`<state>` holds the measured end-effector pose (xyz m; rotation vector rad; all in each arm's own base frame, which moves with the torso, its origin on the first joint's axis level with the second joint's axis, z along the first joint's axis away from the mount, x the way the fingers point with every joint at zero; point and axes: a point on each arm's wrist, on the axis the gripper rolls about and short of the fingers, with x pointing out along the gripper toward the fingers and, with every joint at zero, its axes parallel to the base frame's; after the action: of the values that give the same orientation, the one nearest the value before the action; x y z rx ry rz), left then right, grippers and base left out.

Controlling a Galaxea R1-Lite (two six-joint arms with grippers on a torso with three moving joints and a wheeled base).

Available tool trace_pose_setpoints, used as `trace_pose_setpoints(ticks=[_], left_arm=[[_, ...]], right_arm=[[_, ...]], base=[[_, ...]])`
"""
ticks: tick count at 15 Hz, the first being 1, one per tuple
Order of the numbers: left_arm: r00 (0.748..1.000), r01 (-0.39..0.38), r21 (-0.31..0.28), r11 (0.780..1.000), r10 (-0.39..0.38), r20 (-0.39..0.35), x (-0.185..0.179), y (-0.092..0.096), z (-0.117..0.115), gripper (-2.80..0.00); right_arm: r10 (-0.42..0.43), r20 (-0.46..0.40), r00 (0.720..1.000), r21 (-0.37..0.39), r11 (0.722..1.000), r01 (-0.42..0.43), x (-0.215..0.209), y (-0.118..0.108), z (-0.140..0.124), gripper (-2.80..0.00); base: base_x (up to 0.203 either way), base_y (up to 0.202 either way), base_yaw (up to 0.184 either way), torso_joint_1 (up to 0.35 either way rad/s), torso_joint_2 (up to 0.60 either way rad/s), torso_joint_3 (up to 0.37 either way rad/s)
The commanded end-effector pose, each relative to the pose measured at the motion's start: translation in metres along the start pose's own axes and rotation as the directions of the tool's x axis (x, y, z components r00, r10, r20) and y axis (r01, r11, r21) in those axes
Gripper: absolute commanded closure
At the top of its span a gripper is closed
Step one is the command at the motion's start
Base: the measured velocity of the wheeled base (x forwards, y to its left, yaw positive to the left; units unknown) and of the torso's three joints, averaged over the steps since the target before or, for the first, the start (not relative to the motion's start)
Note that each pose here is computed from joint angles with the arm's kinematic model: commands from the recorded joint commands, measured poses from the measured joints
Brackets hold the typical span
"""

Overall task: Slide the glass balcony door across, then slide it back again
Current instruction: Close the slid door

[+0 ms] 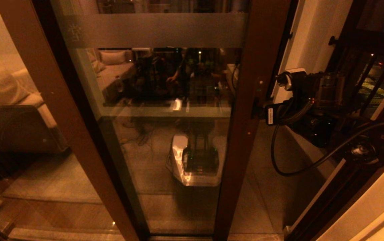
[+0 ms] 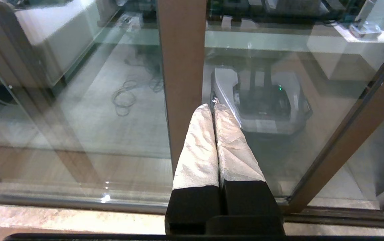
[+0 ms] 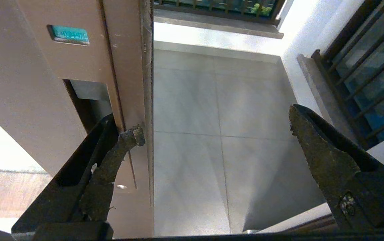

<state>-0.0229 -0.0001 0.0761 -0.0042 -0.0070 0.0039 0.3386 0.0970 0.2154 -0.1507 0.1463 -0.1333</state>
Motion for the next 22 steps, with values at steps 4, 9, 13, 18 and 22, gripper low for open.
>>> trace_pose_setpoints(ticks=[4,9,13,18,22], left_arm=[[1.0,-0.001,0.0,1.0,0.001,-0.001,0.0,0.0,0.0,0.0],[1.0,-0.001,0.0,1.0,0.001,-0.001,0.0,0.0,0.0,0.0],[1.0,-0.001,0.0,1.0,0.001,-0.001,0.0,0.0,0.0,0.0],[1.0,-0.001,0.0,1.0,0.001,0.001,0.0,0.0,0.0,0.0],[1.0,-0.001,0.0,1.0,0.001,-0.001,0.0,0.0,0.0,0.0]], right_arm=[[-0.022,0.0,1.0,0.005,1.0,0.022,0.004,-0.009,-0.001,-2.8],[-0.028,-0.006,1.0,0.003,1.0,0.028,-0.002,-0.014,-0.003,-2.8],[-0.028,-0.001,1.0,0.006,1.0,0.028,-0.01,-0.017,-0.002,-2.8],[-0.033,0.003,0.999,0.005,0.999,0.033,-0.012,-0.019,0.0,-2.8],[-0.035,0.008,0.999,0.007,0.999,0.035,-0.017,-0.022,0.001,-2.8]], base=[[0.0,0.0,0.0,0.0,0.0,0.0],[0.0,0.0,0.0,0.0,0.0,0.0],[0.0,0.0,0.0,0.0,0.0,0.0],[0.0,0.0,0.0,0.0,0.0,0.0],[0.0,0.0,0.0,0.0,0.0,0.0]])
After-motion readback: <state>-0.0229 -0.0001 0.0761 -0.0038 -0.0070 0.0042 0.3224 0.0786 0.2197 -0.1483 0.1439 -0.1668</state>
